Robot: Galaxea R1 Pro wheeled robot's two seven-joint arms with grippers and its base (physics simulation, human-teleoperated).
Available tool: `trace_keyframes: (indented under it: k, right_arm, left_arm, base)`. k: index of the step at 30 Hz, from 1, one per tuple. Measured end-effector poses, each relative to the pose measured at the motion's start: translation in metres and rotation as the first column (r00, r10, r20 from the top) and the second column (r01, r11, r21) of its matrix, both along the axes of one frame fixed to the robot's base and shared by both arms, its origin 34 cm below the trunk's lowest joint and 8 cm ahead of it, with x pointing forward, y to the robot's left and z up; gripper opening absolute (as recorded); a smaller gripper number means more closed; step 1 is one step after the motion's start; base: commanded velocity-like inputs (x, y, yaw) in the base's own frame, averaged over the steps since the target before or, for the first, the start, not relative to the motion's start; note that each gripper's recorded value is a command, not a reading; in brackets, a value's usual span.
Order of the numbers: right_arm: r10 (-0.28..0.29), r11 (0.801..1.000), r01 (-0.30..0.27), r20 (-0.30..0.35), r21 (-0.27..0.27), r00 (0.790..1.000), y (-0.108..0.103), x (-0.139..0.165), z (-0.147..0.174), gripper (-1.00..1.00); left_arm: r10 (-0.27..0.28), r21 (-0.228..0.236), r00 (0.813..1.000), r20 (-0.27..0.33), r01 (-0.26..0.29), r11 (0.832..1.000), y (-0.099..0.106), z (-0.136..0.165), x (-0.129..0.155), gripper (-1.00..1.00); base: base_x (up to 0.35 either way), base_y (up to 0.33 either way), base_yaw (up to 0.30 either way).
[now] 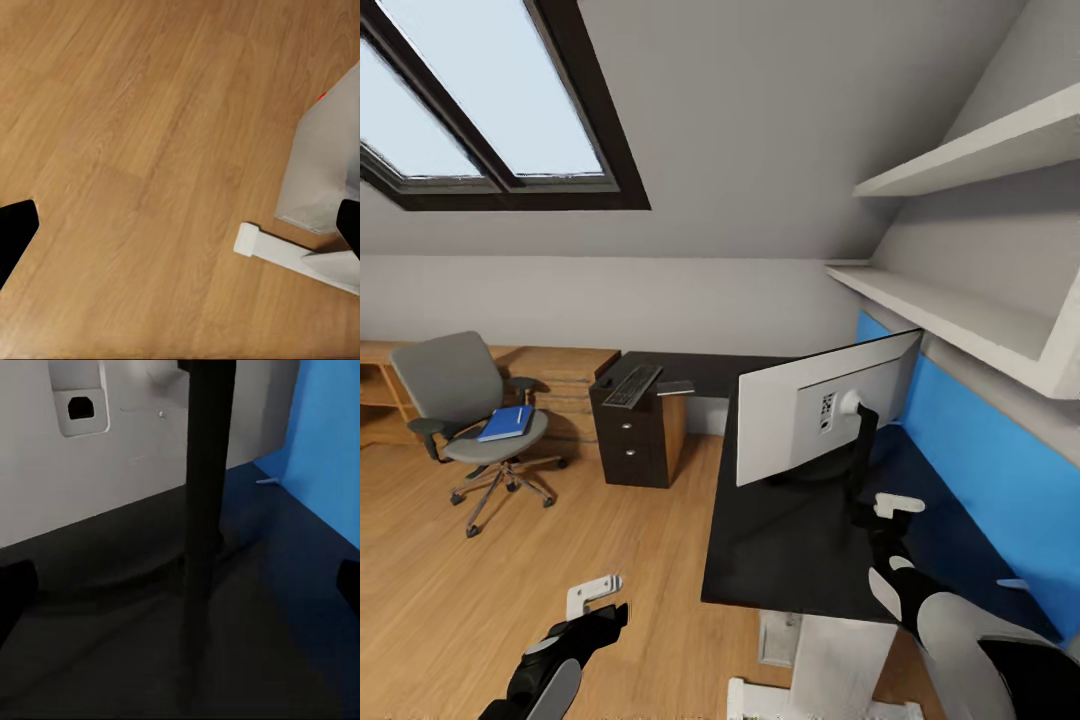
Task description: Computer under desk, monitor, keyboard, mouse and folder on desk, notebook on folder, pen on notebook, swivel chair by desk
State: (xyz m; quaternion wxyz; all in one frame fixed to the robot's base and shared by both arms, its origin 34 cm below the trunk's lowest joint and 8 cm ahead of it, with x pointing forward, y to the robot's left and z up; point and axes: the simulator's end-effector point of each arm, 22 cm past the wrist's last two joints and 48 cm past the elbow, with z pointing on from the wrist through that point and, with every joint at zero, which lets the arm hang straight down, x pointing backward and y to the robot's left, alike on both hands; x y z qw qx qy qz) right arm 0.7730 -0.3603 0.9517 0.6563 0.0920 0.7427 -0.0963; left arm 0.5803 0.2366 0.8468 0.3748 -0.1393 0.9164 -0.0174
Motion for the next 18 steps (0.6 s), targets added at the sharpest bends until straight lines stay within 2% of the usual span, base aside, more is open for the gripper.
trace_keyframes:
  k: [7,12,14,18]
  right_arm:
    - [-0.001,1.000,0.001,-0.045,-0.001,0.999,0.018,0.002,-0.007,1.00]
    - [-0.029,0.999,0.031,-0.154,0.015,0.988,0.030,0.019,0.012,1.00]
    - [-0.030,0.999,0.034,-0.188,0.018,0.982,0.033,0.007,0.012,1.00]
    - [-0.034,0.999,0.039,-0.197,0.024,0.980,0.040,-0.025,0.021,1.00]
  left_arm:
    - [0.002,0.005,1.000,-0.010,-0.002,1.000,0.001,-0.004,-0.002,1.00]
    - [0.002,0.006,1.000,-0.012,-0.002,1.000,0.001,-0.005,-0.003,1.00]
    - [0.002,0.007,1.000,-0.012,-0.002,1.000,0.002,-0.005,-0.003,1.00]
    - [0.001,0.006,1.000,-0.012,-0.001,1.000,0.001,-0.005,-0.003,1.00]
  base:
    - [-0.198,0.238,0.000]
    - [-0.038,0.075,0.000]
    - [-0.011,0.022,0.000]
    - [-0.005,0.012,0.000]
